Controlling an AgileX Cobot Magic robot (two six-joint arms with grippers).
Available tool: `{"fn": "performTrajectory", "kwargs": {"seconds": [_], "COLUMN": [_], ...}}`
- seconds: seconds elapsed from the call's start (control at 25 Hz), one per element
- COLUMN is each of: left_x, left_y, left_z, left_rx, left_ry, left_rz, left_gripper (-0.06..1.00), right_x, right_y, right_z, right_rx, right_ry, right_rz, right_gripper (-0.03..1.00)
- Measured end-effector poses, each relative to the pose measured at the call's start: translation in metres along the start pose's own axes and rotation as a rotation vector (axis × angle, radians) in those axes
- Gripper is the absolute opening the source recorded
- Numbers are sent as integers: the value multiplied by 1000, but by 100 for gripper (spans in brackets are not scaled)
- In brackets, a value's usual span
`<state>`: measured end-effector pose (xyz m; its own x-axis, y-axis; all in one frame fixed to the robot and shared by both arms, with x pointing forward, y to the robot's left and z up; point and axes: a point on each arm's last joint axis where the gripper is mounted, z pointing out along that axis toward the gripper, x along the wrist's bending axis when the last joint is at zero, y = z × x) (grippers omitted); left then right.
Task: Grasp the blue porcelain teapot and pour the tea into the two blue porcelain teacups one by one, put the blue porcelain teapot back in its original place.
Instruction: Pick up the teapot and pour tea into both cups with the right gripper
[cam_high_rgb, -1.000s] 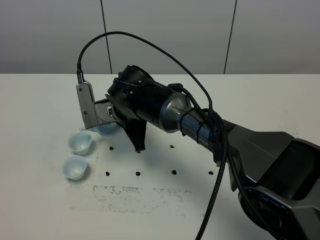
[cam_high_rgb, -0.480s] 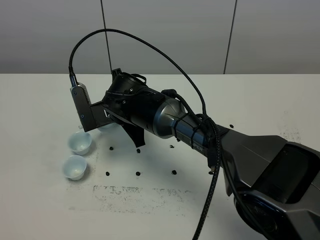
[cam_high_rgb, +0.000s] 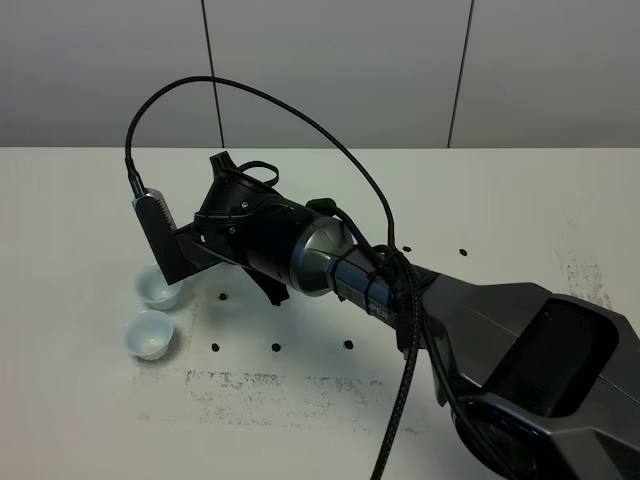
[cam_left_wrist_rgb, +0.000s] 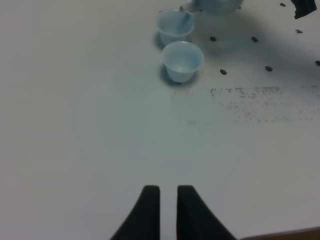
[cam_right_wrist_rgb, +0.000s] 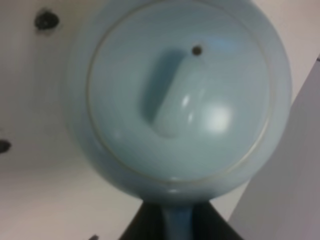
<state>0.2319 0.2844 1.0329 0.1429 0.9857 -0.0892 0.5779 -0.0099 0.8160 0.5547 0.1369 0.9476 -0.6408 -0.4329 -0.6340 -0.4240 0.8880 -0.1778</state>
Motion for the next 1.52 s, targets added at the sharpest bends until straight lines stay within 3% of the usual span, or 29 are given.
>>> {"fn": "performTrajectory", "kwargs": {"seconds": [0.44,1.52], "left_x": [0,0], "left_y": [0,0], "left_z": [0,0], "left_rx": [0,0], "left_ry": [0,0], "left_rz": [0,0], "left_gripper": [11,11], "right_x": [-6,-6], "right_y": [2,10], "right_z": [-4,-4], "right_rx": [44,77], "right_ry": [-89,-155], "right_rz": [-86,-197], "right_gripper": [4,4]}}
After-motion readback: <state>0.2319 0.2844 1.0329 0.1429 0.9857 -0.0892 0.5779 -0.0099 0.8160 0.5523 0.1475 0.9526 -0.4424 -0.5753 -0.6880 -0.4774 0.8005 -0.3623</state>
